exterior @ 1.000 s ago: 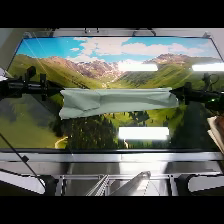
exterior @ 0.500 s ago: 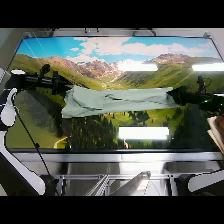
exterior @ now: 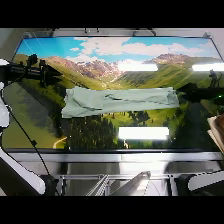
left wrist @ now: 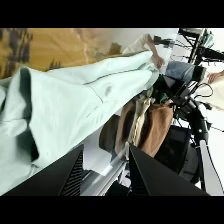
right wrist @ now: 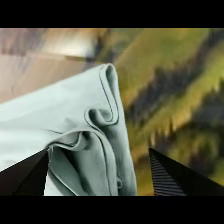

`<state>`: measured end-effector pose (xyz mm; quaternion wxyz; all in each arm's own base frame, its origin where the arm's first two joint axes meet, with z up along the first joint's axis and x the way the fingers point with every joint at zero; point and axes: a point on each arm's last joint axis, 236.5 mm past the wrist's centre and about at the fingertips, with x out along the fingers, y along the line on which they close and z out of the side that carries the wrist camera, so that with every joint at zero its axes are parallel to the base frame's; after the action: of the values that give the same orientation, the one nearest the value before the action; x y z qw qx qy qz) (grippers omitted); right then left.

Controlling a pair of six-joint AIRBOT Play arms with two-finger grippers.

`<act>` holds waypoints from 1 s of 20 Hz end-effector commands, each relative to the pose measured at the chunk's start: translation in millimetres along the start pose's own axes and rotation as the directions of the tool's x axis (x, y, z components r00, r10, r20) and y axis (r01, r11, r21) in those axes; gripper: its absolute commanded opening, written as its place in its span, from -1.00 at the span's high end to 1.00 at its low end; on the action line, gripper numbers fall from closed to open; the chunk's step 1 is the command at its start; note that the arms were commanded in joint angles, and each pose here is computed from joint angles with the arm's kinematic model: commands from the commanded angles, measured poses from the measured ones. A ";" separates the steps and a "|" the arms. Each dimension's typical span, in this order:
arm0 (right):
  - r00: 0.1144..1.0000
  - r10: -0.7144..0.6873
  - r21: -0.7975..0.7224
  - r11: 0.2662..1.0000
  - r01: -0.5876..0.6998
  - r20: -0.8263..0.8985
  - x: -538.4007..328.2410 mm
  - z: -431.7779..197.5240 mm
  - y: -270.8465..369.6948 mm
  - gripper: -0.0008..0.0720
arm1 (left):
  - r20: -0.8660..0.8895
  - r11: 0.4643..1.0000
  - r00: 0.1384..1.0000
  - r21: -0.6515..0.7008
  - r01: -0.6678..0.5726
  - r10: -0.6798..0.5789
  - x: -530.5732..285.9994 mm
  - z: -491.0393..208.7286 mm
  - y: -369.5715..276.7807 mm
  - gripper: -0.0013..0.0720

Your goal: Fold the shirts.

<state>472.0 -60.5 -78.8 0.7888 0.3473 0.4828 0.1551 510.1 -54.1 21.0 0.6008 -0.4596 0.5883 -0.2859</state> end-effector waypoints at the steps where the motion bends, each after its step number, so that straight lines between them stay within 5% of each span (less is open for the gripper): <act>1: 0.993 0.000 0.013 1.000 0.001 -0.117 24.4 -26.3 3.1 -0.91 | -0.053 0.999 0.999 0.033 -0.002 0.004 26.2 -15.7 -9.5 0.15; 5: 0.981 0.026 -0.006 1.000 -0.028 -0.195 50.7 -45.8 24.1 -0.71 | -0.190 0.990 0.981 0.139 -0.001 0.028 88.8 -50.7 -31.8 0.15; 6: 0.979 0.028 -0.006 1.000 -0.030 -0.201 53.3 -46.9 28.3 -0.37 | -0.220 0.986 0.975 0.169 -0.001 0.038 107.2 -60.6 -39.0 0.15; 7: 0.978 0.032 0.012 0.999 -0.031 -0.206 53.3 -47.3 30.6 0.66 | -0.241 0.980 0.969 0.197 -0.001 0.049 126.5 -69.3 -45.4 0.16; 8: 0.978 0.036 0.042 0.999 -0.028 -0.204 52.0 -46.2 30.9 0.91 | -0.251 0.973 0.966 0.230 -0.001 0.060 146.7 -76.7 -52.0 0.19; 10: 0.971 0.092 0.067 0.995 -0.079 -0.222 42.1 -46.0 42.1 0.92 | -0.244 0.955 0.961 0.290 -0.052 0.127 190.9 -87.5 -51.5 0.93; 17: 0.928 0.306 -0.009 0.949 -0.315 -0.214 -52.0 -18.8 132.5 0.92 | -0.228 0.895 0.892 0.323 -0.307 0.389 324.7 -126.4 11.0 0.96; 20: 0.875 0.443 -0.078 0.883 -0.464 -0.195 -97.5 -13.7 195.1 0.92 | -0.265 0.886 0.874 0.349 -0.306 0.407 356.6 -145.7 10.3 0.96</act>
<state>447.7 11.5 46.6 0.7167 0.3815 0.4876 0.3210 430.8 -367.5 -108.4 0.5992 -0.2125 0.6939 -0.3380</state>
